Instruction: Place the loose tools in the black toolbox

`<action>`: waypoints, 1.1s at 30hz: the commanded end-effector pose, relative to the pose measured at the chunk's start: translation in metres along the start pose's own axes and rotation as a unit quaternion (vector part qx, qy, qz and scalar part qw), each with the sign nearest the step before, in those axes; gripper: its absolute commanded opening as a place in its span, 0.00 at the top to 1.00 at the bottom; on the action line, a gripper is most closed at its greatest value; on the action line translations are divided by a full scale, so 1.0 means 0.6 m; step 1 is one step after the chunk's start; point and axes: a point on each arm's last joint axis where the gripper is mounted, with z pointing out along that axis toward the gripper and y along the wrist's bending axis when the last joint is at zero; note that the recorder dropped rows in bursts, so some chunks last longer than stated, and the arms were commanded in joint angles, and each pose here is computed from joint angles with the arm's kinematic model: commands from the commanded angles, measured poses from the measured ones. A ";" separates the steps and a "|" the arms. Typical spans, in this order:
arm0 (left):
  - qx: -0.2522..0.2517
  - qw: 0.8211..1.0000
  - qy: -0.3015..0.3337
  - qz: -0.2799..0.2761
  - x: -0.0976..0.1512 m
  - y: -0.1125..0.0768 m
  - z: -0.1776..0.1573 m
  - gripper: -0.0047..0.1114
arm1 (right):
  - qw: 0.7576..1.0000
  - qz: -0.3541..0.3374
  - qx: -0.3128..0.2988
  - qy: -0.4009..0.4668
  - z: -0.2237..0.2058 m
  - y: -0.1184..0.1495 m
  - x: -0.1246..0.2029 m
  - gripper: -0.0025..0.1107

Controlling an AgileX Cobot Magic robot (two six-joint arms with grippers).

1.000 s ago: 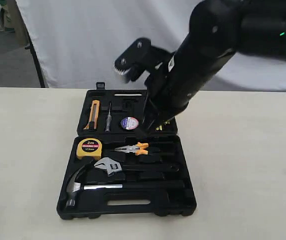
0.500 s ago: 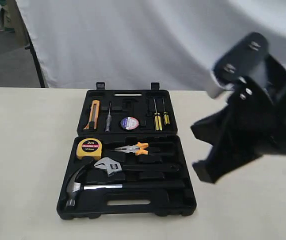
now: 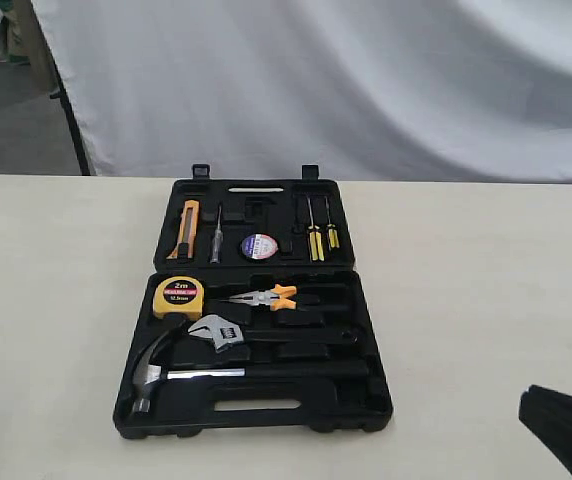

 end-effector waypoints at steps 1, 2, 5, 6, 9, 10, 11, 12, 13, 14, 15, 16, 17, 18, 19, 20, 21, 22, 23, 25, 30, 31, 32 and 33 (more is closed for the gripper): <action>0.004 1.000 0.000 -0.001 0.001 -0.001 0.000 0.96 | 0.999 0.005 0.003 -0.032 -0.013 0.000 0.035 0.98; 0.004 1.000 0.000 -0.001 0.001 -0.001 0.000 0.96 | 0.999 0.005 0.003 -0.039 -0.016 0.000 0.040 0.98; 0.004 1.000 0.000 -0.001 0.001 -0.001 0.000 0.96 | 0.999 0.000 -0.001 -0.041 -0.024 0.001 0.044 0.98; 0.004 1.000 0.000 -0.001 0.001 -0.001 0.000 0.96 | 0.999 -0.003 -0.001 -0.047 -0.026 0.001 0.043 0.98; 0.004 1.000 0.000 -0.001 0.001 -0.001 0.000 0.96 | 0.998 -0.001 -0.001 -0.063 -0.031 0.002 0.042 0.98; 0.004 1.000 0.000 -0.001 0.001 -0.001 0.000 0.96 | 0.998 0.002 -0.001 -0.070 -0.033 0.001 0.040 0.98; 0.004 1.000 0.000 -0.001 0.001 -0.001 0.000 0.96 | 0.997 0.002 -0.001 -0.074 -0.034 0.001 0.040 0.98; 0.004 1.000 0.000 -0.001 0.001 -0.001 0.000 0.96 | 0.997 0.003 -0.001 -0.076 -0.035 0.001 0.039 0.98; 0.004 1.000 0.000 -0.001 0.001 -0.001 0.000 0.96 | 0.997 0.003 -0.001 -0.078 -0.035 0.001 0.039 0.98; 0.004 1.000 0.000 -0.001 0.001 -0.001 0.000 0.96 | 0.997 0.004 -0.001 -0.077 -0.035 0.001 0.039 0.98; 0.004 1.000 0.000 -0.001 0.001 -0.001 0.000 0.96 | 0.997 0.004 -0.001 -0.077 -0.035 0.001 0.039 0.98; 0.004 1.000 0.000 -0.001 0.001 -0.001 0.000 0.96 | 0.997 0.004 -0.001 -0.077 -0.035 0.001 0.039 0.98; 0.004 1.000 0.000 -0.001 0.001 -0.001 0.000 0.96 | 0.997 0.004 -0.001 -0.077 -0.035 0.001 0.039 0.98; 0.004 1.000 0.000 -0.001 0.001 -0.001 0.000 0.96 | 0.997 0.004 0.004 -0.077 -0.035 0.001 0.039 0.98; 0.004 1.000 0.000 -0.001 0.001 -0.001 0.000 0.96 | 0.997 0.007 0.014 -0.077 -0.035 -0.001 0.039 0.98; 0.004 1.000 0.000 -0.001 0.001 -0.001 0.000 0.96 | 0.995 0.021 0.052 -0.079 -0.036 -0.009 0.039 0.98; 0.004 1.000 0.000 -0.001 0.001 -0.001 0.000 0.96 | 0.994 0.029 0.077 -0.079 -0.036 -0.014 0.039 0.98; 0.004 1.000 0.000 -0.001 0.001 -0.001 0.000 0.96 | 0.988 0.045 0.125 -0.080 -0.038 -0.024 0.040 0.98; 0.004 1.000 0.000 -0.001 0.001 -0.001 0.000 0.96 | 0.981 0.064 0.163 -0.083 -0.040 -0.031 0.040 0.98; 0.004 1.000 0.000 -0.001 0.001 -0.001 0.000 0.96 | 0.965 0.095 0.227 -0.088 -0.045 -0.043 0.042 0.98; 0.004 1.000 0.000 -0.001 0.001 -0.001 0.000 0.96 | 0.953 0.092 0.277 -0.076 -0.049 -0.051 0.046 0.98; 0.004 1.000 0.000 -0.001 0.001 -0.001 0.000 0.96 | 0.954 0.088 0.277 -0.069 -0.049 -0.051 0.048 0.98; 0.004 1.000 0.000 -0.001 0.001 -0.001 0.000 0.96 | 0.954 0.088 0.277 -0.069 -0.049 -0.051 0.048 0.98; 0.004 1.000 0.000 -0.001 0.001 -0.001 0.000 0.96 | 0.954 0.088 0.277 -0.069 -0.049 -0.051 0.048 0.98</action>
